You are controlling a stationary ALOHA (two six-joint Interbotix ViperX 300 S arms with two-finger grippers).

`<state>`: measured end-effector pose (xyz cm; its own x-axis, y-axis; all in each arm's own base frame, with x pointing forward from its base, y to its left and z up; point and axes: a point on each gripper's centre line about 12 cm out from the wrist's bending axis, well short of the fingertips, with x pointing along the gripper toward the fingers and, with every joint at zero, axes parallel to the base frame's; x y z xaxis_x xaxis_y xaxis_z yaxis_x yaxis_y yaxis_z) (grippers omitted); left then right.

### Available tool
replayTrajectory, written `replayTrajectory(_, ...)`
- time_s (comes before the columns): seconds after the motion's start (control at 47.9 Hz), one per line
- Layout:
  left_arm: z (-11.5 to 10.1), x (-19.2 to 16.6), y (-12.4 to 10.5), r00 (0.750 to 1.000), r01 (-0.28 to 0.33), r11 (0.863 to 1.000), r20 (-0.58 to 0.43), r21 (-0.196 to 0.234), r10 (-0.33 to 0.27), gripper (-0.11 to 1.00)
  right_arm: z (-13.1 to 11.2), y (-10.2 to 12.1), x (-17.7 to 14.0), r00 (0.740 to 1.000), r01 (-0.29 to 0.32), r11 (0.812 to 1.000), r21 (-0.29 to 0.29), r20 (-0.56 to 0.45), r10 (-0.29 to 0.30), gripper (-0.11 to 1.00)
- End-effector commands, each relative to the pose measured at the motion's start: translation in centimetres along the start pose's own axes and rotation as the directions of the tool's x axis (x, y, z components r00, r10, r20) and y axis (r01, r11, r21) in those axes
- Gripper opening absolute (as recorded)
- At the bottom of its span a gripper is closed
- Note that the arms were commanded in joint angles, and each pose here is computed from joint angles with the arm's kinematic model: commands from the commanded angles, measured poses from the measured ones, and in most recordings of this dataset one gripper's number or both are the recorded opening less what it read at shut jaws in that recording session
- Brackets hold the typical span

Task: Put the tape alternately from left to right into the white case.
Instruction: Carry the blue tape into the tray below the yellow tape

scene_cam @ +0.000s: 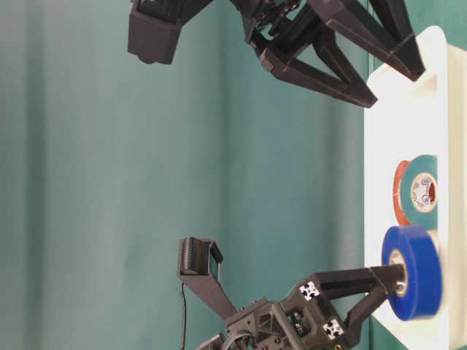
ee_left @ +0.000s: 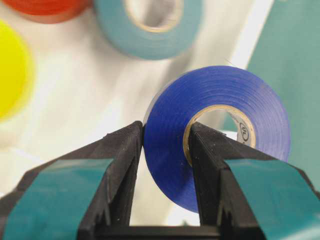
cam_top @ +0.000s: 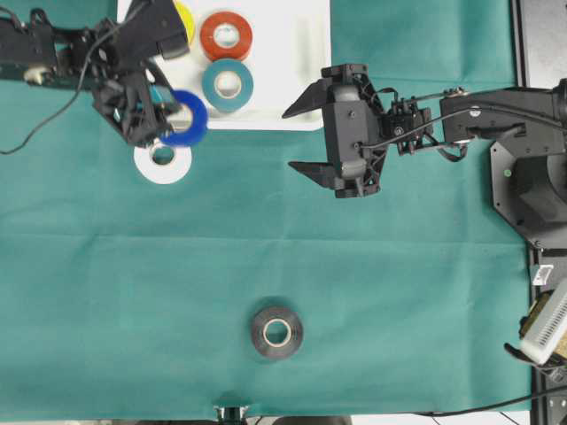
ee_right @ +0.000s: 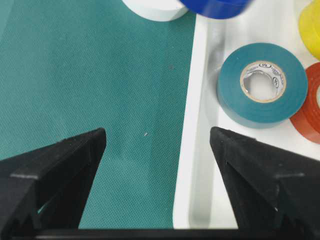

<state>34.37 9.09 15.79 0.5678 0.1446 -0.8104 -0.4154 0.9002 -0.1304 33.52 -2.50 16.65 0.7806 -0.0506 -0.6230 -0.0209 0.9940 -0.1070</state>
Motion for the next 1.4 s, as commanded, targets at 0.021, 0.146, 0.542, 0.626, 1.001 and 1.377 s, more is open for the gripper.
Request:
replayTrajectory(0.021, 1.0, -0.8, 1.6, 0.999, -0.022, 0.999, 0.044, -0.024, 0.023, 0.28, 1.0, 0.0, -0.5, 0.999, 0.001, 1.000, 0.000, 0.038, -0.001, 0.82)
replayTrajectory(0.146, 1.0, -0.6, 3.6, 0.997, -0.054, 0.998, 0.054, -0.043, 0.056, 0.28, 1.0, 0.0, -0.5, 0.999, 0.001, 1.000, 0.000, 0.039, -0.001, 0.82)
replayTrajectory(0.542, 0.8, -0.1, 5.4, 0.989, -0.072, 0.995, 0.123, -0.075, 0.080, 0.28, 1.1, -0.1, -0.6, 0.999, 0.001, 1.000, 0.000, 0.042, -0.001, 0.82)
replayTrajectory(0.626, 0.7, -0.1, 5.4, 0.989, -0.071, 0.995, 0.126, -0.075, 0.080, 0.28, 1.1, -0.1, -0.5, 0.999, 0.002, 1.000, 0.000, 0.041, -0.002, 0.82)
replayTrajectory(1.001, 0.3, 0.0, 5.4, 0.990, -0.073, 0.995, 0.115, -0.074, 0.081, 0.37, 1.1, -0.1, -0.5, 0.999, 0.001, 1.000, -0.001, 0.042, -0.001, 0.82)
replayTrajectory(1.377, 0.4, -0.2, 5.4, 0.989, -0.075, 0.996, 0.123, -0.048, 0.081, 0.98, 1.1, -0.1, -0.5, 0.999, 0.001, 1.000, 0.000, 0.042, -0.001, 0.82)
